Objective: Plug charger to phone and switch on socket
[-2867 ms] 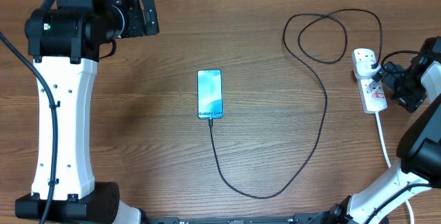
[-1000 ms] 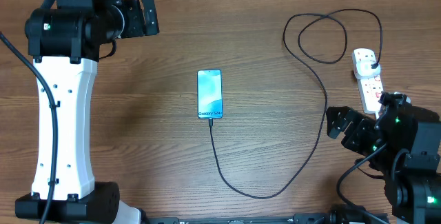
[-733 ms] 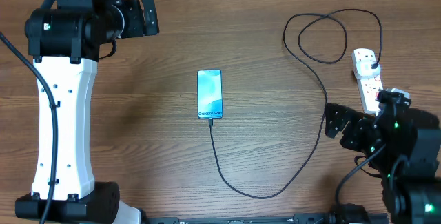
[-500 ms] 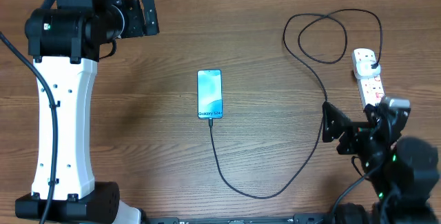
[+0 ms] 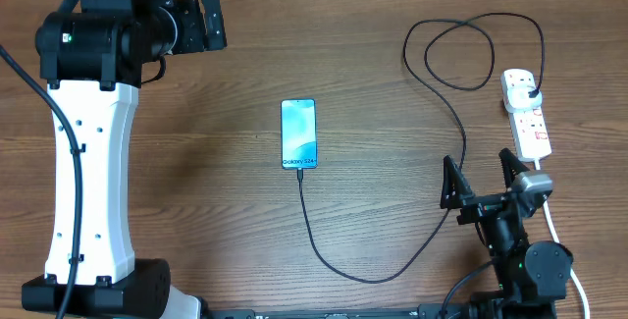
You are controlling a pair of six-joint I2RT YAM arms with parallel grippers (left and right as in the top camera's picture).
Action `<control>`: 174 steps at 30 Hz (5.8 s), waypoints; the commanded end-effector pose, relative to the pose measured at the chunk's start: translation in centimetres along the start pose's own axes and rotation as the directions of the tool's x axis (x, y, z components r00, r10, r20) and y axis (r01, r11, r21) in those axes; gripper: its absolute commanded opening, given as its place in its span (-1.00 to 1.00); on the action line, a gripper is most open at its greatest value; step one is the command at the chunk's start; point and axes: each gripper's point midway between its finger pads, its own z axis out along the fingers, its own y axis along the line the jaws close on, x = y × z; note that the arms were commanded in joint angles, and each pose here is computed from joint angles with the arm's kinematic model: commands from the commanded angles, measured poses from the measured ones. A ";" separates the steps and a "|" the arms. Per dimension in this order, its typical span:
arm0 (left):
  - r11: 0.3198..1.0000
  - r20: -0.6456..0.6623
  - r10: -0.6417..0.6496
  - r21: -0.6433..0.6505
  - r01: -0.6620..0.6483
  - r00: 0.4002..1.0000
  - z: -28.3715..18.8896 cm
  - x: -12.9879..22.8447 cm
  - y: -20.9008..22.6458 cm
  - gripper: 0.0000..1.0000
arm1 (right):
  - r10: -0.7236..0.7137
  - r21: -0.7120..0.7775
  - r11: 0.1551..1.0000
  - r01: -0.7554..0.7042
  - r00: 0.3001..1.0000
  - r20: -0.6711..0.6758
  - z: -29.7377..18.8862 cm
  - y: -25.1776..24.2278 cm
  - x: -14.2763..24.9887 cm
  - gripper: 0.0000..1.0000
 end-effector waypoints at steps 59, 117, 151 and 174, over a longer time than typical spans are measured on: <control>1.000 0.008 0.007 -0.006 -0.007 1.000 -0.1 -0.2 0.0 1.00 | -0.152 0.121 0.980 0.156 0.987 -0.044 0.0 -2.9 4.7 1.00; 0.978 0.332 0.183 0.037 -0.207 0.925 -10.0 20.9 2.5 1.00 | -0.152 0.121 0.980 0.156 0.987 -0.044 0.0 -2.9 4.7 1.00; 0.999 0.760 -0.041 0.051 0.004 0.649 -2.1 22.0 6.7 0.99 | -0.152 0.121 0.980 0.156 0.987 -0.044 0.0 -2.9 4.7 1.00; 0.993 0.693 0.110 -0.055 -0.100 0.713 1.8 24.6 7.2 1.00 | -0.152 0.121 0.980 0.156 0.987 -0.043 0.0 -2.9 4.6 1.00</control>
